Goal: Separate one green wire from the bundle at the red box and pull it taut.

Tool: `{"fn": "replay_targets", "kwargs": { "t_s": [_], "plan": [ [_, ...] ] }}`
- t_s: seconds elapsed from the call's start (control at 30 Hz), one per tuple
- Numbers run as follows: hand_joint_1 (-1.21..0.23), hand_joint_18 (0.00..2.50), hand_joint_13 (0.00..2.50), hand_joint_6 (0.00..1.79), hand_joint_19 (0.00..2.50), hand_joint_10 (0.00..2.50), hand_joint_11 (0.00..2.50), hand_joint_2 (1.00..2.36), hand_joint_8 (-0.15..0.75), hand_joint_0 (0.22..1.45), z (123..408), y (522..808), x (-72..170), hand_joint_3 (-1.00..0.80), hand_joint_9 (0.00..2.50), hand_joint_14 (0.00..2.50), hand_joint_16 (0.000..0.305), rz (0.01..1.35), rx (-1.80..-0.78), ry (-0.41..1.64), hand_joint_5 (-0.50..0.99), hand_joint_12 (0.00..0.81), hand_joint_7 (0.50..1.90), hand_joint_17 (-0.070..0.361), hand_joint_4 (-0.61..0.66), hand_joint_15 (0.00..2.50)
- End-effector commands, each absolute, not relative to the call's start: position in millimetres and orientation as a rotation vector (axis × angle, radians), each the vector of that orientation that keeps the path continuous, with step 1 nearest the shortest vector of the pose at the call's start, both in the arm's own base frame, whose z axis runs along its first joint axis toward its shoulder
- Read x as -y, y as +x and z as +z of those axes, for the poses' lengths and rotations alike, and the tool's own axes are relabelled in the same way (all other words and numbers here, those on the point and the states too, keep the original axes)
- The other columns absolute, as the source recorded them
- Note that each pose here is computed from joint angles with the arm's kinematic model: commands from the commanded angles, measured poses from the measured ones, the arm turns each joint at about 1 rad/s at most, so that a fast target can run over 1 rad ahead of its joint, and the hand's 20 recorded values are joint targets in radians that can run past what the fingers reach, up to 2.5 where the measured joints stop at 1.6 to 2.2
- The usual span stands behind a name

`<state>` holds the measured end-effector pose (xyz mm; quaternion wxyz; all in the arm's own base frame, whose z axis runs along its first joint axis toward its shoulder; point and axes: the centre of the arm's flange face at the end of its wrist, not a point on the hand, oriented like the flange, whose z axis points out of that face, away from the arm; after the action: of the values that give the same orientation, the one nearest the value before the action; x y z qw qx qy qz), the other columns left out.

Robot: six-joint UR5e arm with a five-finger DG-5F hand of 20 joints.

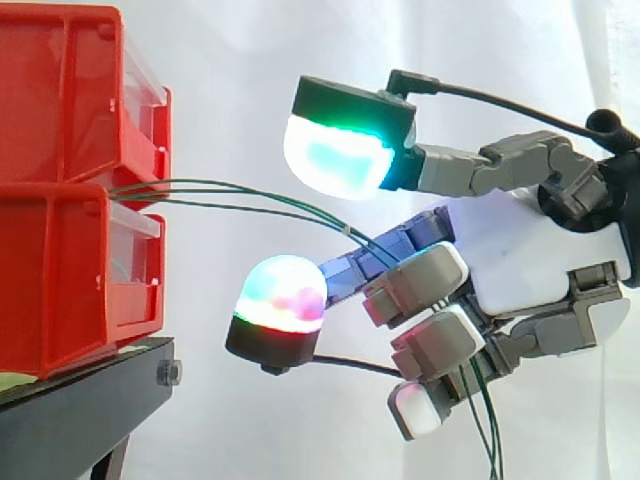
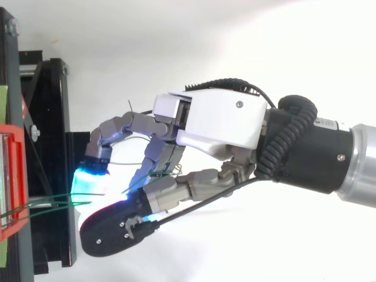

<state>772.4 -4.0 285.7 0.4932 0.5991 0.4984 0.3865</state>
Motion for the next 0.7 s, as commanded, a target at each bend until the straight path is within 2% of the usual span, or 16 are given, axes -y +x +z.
{"fn": "replay_targets", "kwargs": {
  "t_s": [0.0, 0.1, 0.23, 0.37, 0.53, 0.67],
  "plan": [
    [-0.70, 0.80, 1.25, 0.71, 0.71, 0.01, 1.39, 1.00, 0.244, 0.57, 288, 771, 4, -0.47, 1.28, 0.03, 0.054, 0.942, -1.220, 1.453, -0.17, 0.363, 0.93, 0.121, 0.16, 0.99],
    [-0.70, 0.80, 1.27, 0.76, 0.72, 0.01, 1.47, 1.01, 0.236, 0.59, 291, 771, 6, -0.43, 1.33, 0.03, 0.053, 0.951, -1.223, 1.451, -0.18, 0.355, 0.88, 0.119, 0.16, 1.03],
    [-0.70, 0.80, 1.27, 0.73, 0.71, 0.01, 1.49, 1.00, 0.234, 0.58, 303, 768, 6, -0.46, 1.33, 0.03, 0.053, 0.966, -1.222, 1.439, -0.17, 0.358, 0.90, 0.120, 0.17, 1.03],
    [-0.65, 0.79, 1.18, 0.56, 0.69, 0.02, 1.20, 1.00, 0.263, 0.53, 308, 765, 5, -0.50, 1.22, 0.03, 0.055, 0.953, -1.237, 1.441, -0.15, 0.369, 1.13, 0.124, 0.20, 0.91],
    [-0.64, 0.79, 1.14, 0.53, 0.68, 0.02, 1.09, 1.00, 0.272, 0.53, 311, 763, 7, -0.50, 1.22, 0.03, 0.055, 0.950, -1.240, 1.441, -0.13, 0.369, 1.18, 0.124, 0.19, 0.85],
    [-0.65, 0.77, 1.14, 0.51, 0.70, 0.02, 1.08, 1.00, 0.267, 0.55, 325, 756, 10, -0.48, 1.21, 0.03, 0.054, 0.929, -1.256, 1.438, -0.12, 0.362, 1.22, 0.121, 0.19, 0.85]
  ]
}}
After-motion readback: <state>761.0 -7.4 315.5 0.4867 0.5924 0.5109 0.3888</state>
